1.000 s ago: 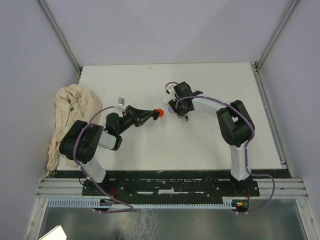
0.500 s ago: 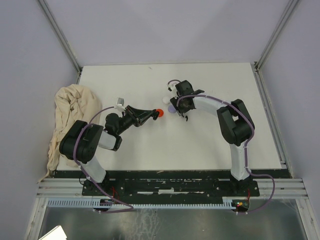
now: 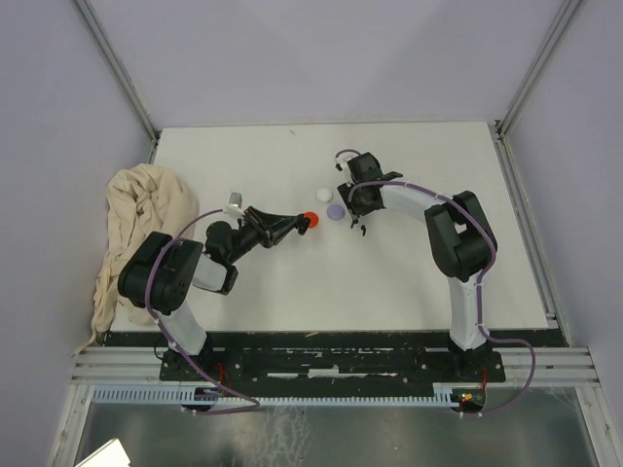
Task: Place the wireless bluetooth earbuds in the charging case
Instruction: Pick up the earbud from the center of the board.
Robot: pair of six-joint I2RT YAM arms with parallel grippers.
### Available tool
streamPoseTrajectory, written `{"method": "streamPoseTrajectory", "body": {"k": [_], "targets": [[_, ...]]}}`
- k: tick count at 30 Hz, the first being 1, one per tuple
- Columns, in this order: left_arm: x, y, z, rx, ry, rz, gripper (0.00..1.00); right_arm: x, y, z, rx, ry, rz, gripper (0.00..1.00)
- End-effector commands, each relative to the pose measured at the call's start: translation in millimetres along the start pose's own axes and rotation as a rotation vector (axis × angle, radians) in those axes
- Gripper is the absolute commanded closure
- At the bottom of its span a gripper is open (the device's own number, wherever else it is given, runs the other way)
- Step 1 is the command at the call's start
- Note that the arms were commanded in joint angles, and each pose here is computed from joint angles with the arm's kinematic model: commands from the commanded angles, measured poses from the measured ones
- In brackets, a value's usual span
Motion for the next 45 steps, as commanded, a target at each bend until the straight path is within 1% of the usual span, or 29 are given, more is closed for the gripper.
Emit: {"method": "streamPoseTrajectory", "body": {"k": [1,8,18,28,34,38,45], "targets": [[-0.6,0.1,-13.2,-0.064,0.015,0.012,0.97,7.5,0.0,-2.9,-0.001,0.036,-0.026,0.44],[-0.3,1.5,-12.9,-0.063,0.013,0.016,0.97,15.1,-10.5,5.0,0.049,0.088,-0.073,0.44],[-0.8,1.0,-13.1,-0.065,0.013,0.019,0.97,15.2,-14.8,7.0,0.068,0.075,-0.075,0.43],[3.5,4.9,-10.5,-0.054,0.013,0.011,0.97,21.0,-28.5,8.0,0.087,0.04,-0.123,0.43],[4.3,3.8,-11.6,-0.065,-0.002,-0.006,0.97,30.1,-38.9,3.8,0.064,0.053,-0.185,0.42],[1.1,-0.5,-14.0,-0.068,0.003,-0.003,0.97,33.3,-43.3,2.0,0.06,0.041,-0.204,0.4],[-2.4,-2.6,-16.2,-0.073,0.007,0.016,0.97,31.1,-46.8,0.0,0.063,-0.036,-0.182,0.39]]}}
Point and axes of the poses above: each gripper's point midway between its finger pads, its own y axis out along the fingers, its own z axis along the line the jaws close on, x = y × z, the point moved 3 cm from there along -y, back along the fingers, and after that the axes turned 14 degrees about -y, right-handed, at the moved point
